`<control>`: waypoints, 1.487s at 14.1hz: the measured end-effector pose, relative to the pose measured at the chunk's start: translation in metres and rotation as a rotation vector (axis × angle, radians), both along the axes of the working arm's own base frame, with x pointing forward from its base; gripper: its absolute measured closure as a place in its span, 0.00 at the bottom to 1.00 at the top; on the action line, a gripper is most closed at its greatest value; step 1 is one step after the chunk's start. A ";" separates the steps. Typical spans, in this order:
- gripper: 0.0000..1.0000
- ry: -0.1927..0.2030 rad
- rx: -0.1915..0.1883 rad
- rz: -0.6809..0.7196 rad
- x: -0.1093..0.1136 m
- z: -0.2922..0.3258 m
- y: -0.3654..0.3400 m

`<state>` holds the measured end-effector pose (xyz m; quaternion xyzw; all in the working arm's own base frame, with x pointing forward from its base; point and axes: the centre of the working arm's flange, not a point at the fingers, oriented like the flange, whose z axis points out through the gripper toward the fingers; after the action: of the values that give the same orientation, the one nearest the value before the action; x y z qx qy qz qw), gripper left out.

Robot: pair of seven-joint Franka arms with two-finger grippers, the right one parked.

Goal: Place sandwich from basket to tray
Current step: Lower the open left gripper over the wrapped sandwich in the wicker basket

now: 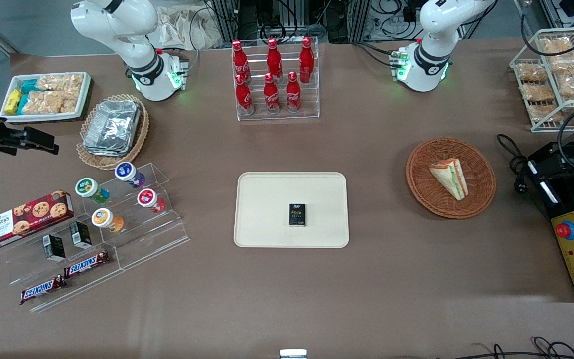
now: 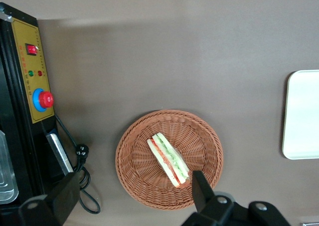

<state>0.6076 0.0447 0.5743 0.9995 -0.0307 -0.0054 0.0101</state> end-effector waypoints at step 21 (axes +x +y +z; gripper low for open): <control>0.00 0.061 0.109 0.788 -0.105 -0.244 -0.063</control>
<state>0.5021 -0.0186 0.3308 0.9332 0.3557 -0.0325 -0.0405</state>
